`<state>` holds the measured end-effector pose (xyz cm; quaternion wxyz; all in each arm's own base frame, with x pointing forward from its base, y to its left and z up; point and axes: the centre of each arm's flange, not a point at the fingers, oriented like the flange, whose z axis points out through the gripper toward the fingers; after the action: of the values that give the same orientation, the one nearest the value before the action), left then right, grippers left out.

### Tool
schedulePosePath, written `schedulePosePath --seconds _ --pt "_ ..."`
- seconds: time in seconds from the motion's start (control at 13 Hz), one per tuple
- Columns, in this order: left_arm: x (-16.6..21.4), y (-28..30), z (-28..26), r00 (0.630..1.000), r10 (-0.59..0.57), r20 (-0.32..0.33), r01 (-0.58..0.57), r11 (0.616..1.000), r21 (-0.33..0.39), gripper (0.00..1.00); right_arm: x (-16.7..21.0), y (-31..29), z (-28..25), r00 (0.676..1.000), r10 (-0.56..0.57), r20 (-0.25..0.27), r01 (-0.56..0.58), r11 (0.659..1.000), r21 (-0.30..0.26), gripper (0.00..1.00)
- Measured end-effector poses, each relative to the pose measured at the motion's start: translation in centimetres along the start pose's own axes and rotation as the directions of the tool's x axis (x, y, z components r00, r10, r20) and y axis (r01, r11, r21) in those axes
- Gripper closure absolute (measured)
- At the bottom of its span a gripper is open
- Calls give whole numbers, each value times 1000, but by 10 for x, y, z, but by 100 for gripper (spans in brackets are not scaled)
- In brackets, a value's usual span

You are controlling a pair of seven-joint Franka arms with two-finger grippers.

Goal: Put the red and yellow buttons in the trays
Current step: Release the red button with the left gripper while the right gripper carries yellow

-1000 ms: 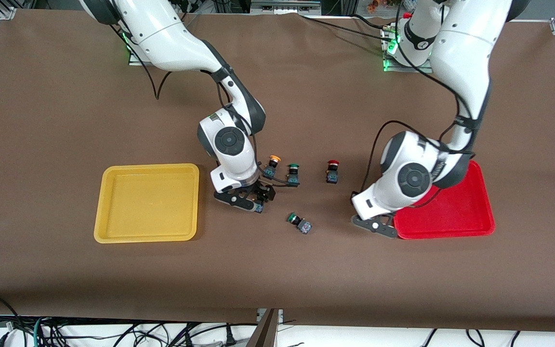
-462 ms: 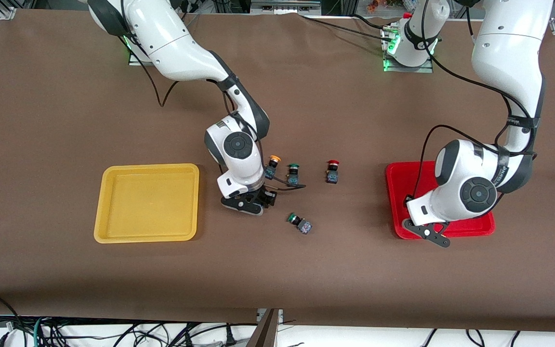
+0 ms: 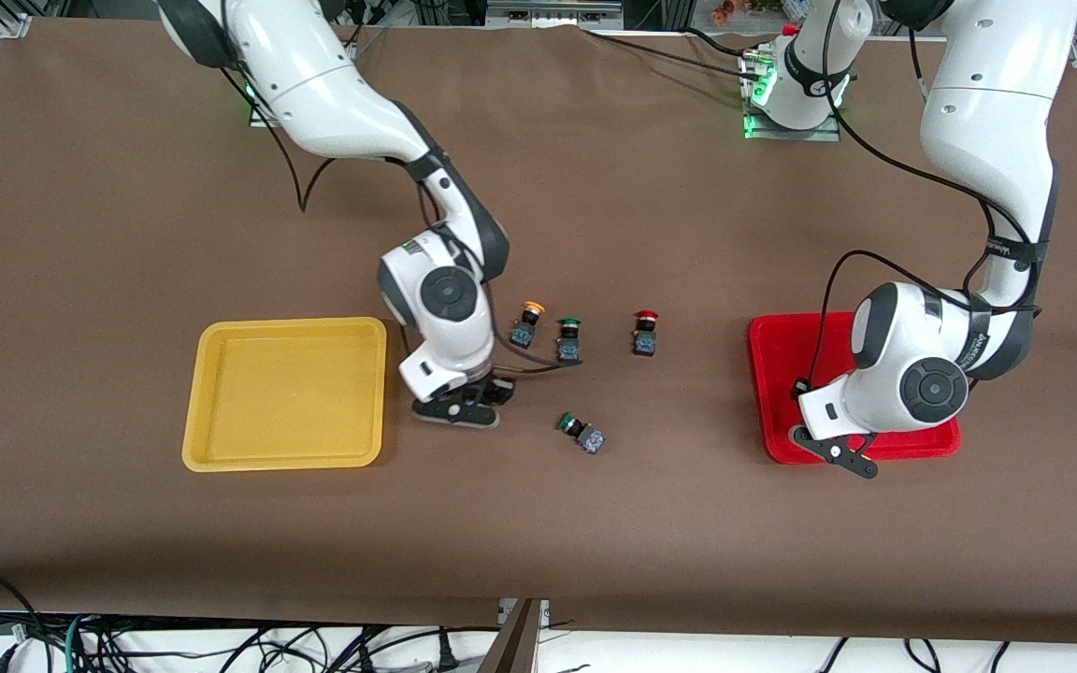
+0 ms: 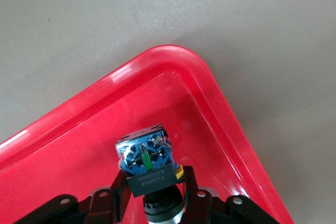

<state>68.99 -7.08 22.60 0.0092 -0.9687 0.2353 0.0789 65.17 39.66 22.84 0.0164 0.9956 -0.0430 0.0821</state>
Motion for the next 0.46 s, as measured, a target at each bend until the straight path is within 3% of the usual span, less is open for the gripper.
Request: schedulePosePath --seconds 0.23,0.31,0.46 --pt "1 3 0 1000 4 -1 -4 1000 -2 56 54 92 -39 990 -109 88 112 993 -25 57" --pt "1 4 0 1000 6 -1 -6 1000 -3 52 64 118 -42 985 -125 121 129 991 -32 57" --pt "3 8 0 1000 12 -4 -12 1000 -5 32 73 166 -32 970 -128 205 142 988 -56 57"
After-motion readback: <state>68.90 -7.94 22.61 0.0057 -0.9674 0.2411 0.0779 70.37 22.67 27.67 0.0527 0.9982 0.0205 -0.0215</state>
